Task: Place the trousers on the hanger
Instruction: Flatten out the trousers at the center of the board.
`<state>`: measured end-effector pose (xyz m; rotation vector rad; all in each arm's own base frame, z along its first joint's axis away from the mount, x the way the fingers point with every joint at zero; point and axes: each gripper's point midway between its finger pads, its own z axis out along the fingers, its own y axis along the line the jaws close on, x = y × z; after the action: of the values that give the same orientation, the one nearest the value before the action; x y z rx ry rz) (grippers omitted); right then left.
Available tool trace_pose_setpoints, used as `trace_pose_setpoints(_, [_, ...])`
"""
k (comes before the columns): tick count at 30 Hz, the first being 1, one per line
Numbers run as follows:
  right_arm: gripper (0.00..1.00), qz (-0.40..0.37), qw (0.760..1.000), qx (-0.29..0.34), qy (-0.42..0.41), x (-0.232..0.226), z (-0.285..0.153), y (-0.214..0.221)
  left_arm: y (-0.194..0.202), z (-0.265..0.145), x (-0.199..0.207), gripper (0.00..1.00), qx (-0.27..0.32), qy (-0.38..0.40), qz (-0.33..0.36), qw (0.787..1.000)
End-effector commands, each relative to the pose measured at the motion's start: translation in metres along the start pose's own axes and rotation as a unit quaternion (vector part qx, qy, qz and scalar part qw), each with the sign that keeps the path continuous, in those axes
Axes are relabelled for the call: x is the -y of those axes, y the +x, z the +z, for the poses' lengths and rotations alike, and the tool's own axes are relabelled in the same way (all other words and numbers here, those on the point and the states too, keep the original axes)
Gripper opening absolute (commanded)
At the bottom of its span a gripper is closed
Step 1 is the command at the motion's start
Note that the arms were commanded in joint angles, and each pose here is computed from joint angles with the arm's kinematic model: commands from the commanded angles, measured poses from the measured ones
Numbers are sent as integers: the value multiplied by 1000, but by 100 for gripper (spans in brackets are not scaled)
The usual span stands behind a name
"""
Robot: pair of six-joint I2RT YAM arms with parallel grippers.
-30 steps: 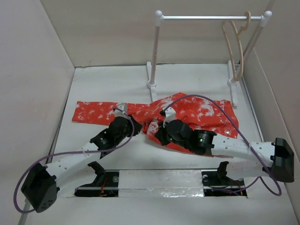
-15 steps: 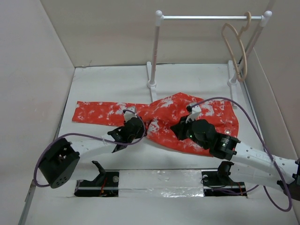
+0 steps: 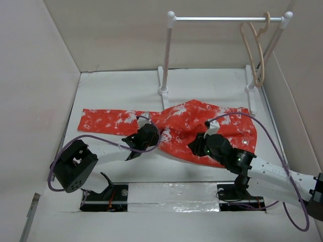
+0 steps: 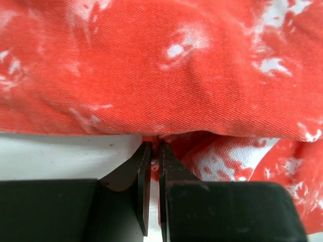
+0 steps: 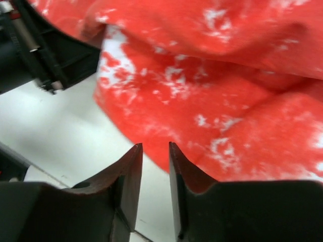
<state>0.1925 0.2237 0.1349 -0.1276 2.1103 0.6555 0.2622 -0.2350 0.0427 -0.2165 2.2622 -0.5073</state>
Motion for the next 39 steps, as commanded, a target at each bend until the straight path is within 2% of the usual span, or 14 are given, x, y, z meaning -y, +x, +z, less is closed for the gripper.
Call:
trace_pose_setpoints(1, [39, 40, 998, 43, 32, 21, -3, -19, -46, -20, 16, 0, 67, 10, -23, 997])
trace_pose_setpoints(3, [45, 49, 996, 55, 54, 39, -8, -22, -62, -40, 12, 0, 90, 10, -24, 996])
trace_pose_setpoints(4, [53, 58, 993, 63, 81, 57, -9, -25, -83, -63, 20, 0, 120, 33, -36, 992])
trace_pose_setpoints(7, [75, 79, 989, 77, 103, 80, -13, -26, -113, -104, 12, 0, 156, 36, -57, 985])
trace_pose_setpoints(16, [76, 149, 967, 132, 161, 143, -20, -50, -136, -184, -38, 0, 217, 20, -129, 967])
trace_pose_setpoints(18, [77, 161, 959, 130, 194, 162, -19, -52, -131, -189, -41, 0, 210, 27, -127, 969])
trace_pose_setpoints(20, [84, 175, 947, 147, 227, 187, -23, -61, -127, -191, -39, 0, 201, 39, -125, 971])
trace_pose_setpoints(22, [85, 190, 939, 148, 245, 211, -24, -70, -116, -186, -40, 0, 181, 37, -122, 975])
trace_pose_setpoints(27, [86, 198, 945, 112, 235, 243, -9, -76, -103, -174, -35, 0, 168, 60, -134, 975])
trace_pose_setpoints(29, [85, 209, 952, 51, 217, 242, 7, -64, -100, -173, -34, 0, 165, 67, -138, 974])
trace_pose_setpoints(33, [83, 219, 961, 20, 166, 232, 26, -48, -103, -173, -31, 0, 174, 78, -140, 972])
trace_pose_setpoints(36, [75, 226, 966, -6, 127, 222, 34, -37, -104, -173, -27, 0, 174, 86, -135, 972])
trace_pose_setpoints(38, [36, 226, 968, -4, 110, 218, 37, -37, -100, -168, -27, 0, 171, 89, -132, 972])
trace_pose_setpoints(39, [24, 227, 968, -1, 110, 218, 37, -39, -101, -167, -25, 0, 174, 94, -134, 971])
